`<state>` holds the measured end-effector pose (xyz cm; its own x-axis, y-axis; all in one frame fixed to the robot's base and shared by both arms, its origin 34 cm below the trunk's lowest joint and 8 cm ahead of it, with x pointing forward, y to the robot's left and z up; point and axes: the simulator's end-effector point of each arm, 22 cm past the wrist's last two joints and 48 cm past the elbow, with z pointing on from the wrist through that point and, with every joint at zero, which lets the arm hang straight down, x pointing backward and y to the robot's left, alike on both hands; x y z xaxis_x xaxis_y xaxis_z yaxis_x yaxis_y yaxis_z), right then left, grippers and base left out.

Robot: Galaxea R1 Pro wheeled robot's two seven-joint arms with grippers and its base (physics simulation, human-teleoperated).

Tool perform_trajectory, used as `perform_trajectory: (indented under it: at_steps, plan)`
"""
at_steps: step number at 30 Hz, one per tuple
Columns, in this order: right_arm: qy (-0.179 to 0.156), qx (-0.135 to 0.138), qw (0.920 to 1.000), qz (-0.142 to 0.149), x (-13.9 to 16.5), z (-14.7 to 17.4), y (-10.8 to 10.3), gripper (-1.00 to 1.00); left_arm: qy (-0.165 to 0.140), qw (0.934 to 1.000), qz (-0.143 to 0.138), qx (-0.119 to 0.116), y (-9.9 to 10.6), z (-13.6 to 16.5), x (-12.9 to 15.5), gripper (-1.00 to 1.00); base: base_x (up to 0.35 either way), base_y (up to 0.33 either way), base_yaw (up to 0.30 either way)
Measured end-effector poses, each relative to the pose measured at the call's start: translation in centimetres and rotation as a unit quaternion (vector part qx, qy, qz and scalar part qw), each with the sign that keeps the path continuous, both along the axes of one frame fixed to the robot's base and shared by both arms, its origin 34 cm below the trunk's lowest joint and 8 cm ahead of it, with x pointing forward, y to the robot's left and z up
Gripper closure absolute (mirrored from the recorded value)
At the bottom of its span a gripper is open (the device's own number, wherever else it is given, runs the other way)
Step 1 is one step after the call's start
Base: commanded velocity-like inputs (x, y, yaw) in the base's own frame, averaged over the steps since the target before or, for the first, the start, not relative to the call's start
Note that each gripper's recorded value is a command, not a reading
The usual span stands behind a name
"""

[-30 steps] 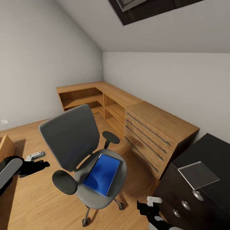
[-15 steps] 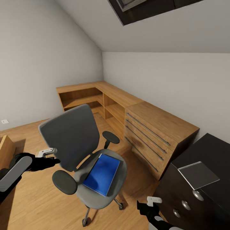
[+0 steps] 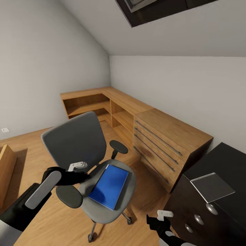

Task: In the bedroom, organize the workspace by keeping the computer under the desk, ensuring the monitor is on the desk, placing the keyboard on the desk next to the monitor, placing the mouse on the desk next to the keyboard, moving the folder from the swivel chair onto the desk next to the mouse, stacking the notebook on top of the folder with the pen on top of the notebook, and positioning the swivel chair next to the desk.

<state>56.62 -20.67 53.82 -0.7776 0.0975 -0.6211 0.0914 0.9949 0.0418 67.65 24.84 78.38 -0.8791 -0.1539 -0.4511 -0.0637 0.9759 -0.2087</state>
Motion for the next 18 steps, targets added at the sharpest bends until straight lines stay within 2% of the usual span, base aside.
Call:
perform_trajectory:
  at_steps: [5, 8, 12, 18]
  plan:
    - [0.000, 0.000, 1.0000, 0.000, 0.0, 0.0, 0.0, -1.00, 0.009, 0.9999, 0.005, -0.002, -3.3, -0.5, -0.3, -1.00, 0.000, 0.000, 0.000]
    - [0.000, 0.000, 1.0000, 0.000, 0.0, 0.0, 0.0, -1.00, 0.011, 0.9998, 0.012, 0.010, -4.8, -0.8, -0.3, -1.00, 0.000, 0.000, 0.000]
    - [0.000, 0.000, 1.0000, 0.000, 0.0, 0.0, -0.1, -1.00, 0.011, 0.9990, 0.016, 0.040, -5.9, -1.7, -0.2, -1.00, 0.000, 0.000, 0.000]
    - [0.000, -0.001, 1.0000, 0.000, 0.0, 0.0, -0.1, -1.00, 0.026, 0.9940, 0.014, 0.105, -8.7, -4.6, -0.9, -1.00, 0.000, 0.000, 0.000]
